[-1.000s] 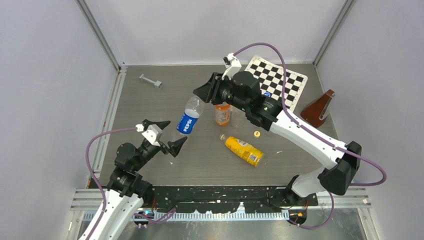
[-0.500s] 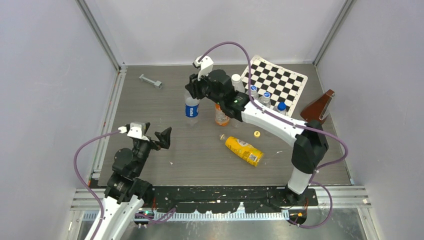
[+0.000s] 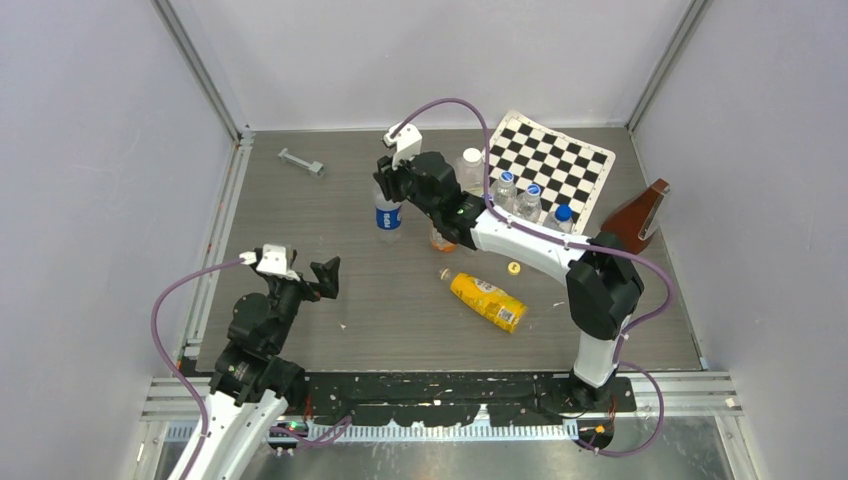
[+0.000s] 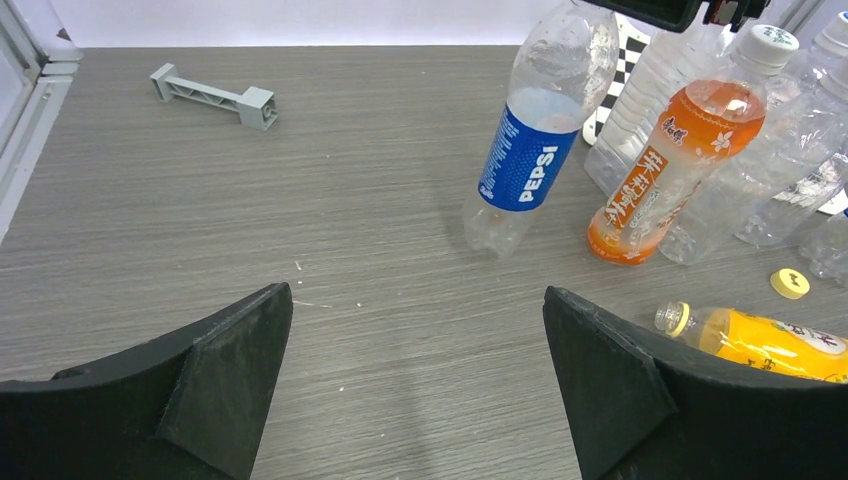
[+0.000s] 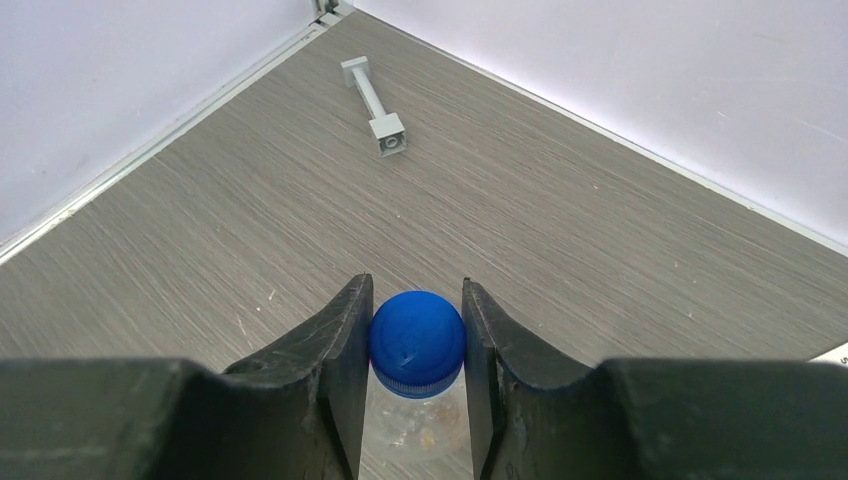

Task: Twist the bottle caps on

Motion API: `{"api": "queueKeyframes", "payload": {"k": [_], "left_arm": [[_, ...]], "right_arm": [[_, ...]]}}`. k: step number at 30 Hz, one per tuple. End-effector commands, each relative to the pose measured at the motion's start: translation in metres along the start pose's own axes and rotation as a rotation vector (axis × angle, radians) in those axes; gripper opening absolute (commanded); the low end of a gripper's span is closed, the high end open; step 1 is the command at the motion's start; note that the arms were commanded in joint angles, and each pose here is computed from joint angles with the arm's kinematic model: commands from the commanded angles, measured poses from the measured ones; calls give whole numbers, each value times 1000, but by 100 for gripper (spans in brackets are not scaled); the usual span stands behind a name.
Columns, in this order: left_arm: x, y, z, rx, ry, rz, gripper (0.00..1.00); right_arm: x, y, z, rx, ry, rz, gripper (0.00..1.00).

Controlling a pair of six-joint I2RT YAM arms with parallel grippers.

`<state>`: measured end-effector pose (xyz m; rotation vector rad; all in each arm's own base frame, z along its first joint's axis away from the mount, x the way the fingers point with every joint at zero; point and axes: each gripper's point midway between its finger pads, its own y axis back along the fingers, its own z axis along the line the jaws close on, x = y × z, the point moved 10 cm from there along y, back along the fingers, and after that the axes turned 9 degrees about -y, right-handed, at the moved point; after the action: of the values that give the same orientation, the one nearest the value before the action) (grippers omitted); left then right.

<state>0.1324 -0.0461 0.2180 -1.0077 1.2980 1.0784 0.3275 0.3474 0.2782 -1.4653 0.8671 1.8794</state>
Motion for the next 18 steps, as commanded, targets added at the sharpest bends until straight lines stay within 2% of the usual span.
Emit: {"api": "queueKeyframes", "payload": {"k": [1,5,9,14,18], "left_arm": [[-17,3,3,-21,-10,-51,100],[-17,2,3,-21,-15,-45,100],[-17,2,3,-20,-15,-43,100],[-16,2,3,-19,-20,-37,100],[-16,2,3,-19,-21,-35,100]], "right_arm": [[1,-4,-3,36,28,-63,1],[12,-4,-6,46,45,-40,2],[18,-4,-7,57,45,-31,7],[23,-2,-9,67,36,-22,19],[21,1,-8,57,28,-21,34]]}}
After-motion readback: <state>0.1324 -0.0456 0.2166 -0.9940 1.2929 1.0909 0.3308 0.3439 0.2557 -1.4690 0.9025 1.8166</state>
